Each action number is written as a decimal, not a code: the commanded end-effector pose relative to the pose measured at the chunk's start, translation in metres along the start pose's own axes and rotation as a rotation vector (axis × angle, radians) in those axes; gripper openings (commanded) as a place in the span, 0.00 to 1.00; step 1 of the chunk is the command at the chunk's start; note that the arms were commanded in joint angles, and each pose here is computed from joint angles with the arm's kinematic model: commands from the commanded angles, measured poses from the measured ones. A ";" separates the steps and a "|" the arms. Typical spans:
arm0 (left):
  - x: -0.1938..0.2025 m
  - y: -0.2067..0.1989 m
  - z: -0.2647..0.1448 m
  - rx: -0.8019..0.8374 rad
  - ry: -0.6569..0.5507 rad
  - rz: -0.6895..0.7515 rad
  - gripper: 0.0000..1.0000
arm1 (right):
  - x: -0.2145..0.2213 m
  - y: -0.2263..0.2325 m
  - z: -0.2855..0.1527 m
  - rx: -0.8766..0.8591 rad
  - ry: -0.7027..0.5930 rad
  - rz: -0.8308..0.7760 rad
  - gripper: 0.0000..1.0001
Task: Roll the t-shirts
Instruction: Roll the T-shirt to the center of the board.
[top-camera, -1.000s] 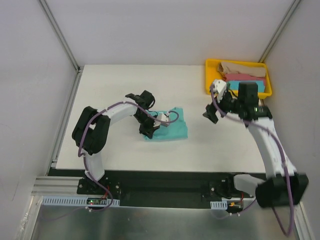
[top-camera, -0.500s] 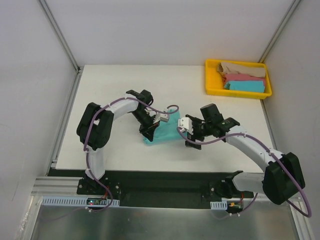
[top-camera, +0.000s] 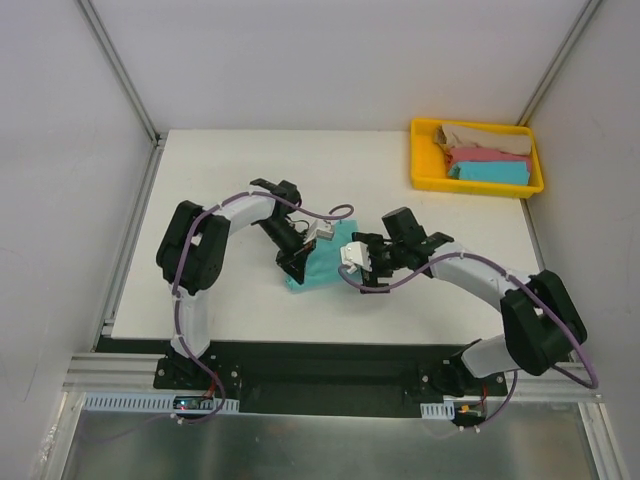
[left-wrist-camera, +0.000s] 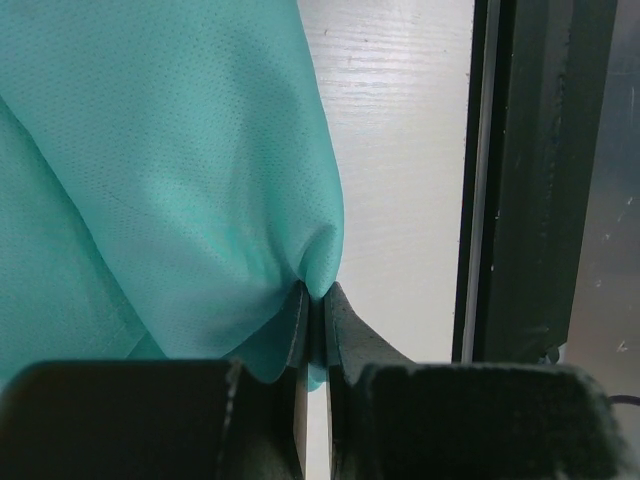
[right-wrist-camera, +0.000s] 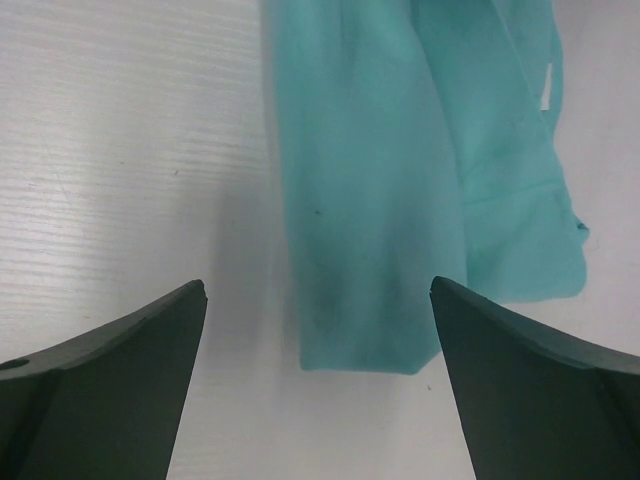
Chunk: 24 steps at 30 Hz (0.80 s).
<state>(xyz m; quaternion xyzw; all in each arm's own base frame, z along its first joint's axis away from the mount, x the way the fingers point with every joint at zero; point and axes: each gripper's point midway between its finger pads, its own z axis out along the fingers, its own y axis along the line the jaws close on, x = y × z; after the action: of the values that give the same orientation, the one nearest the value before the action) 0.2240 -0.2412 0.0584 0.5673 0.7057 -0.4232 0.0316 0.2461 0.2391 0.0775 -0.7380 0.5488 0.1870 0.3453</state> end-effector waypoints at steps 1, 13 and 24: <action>-0.012 -0.007 -0.008 0.048 -0.060 -0.028 0.00 | -0.017 -0.008 0.011 -0.034 -0.073 -0.101 0.99; -0.007 -0.005 -0.013 0.077 -0.083 -0.054 0.00 | 0.015 -0.032 0.045 0.020 0.091 -0.118 0.68; -0.003 -0.028 -0.024 0.148 -0.108 -0.204 0.00 | 0.001 0.039 -0.009 -0.513 0.162 0.106 0.14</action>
<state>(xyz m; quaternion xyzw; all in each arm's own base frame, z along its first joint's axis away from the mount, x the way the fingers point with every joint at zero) 0.2301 -0.2284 0.0669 0.5149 0.7215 -0.4625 0.0196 0.2772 0.2632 0.0497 -0.7870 0.5407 0.1742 0.2407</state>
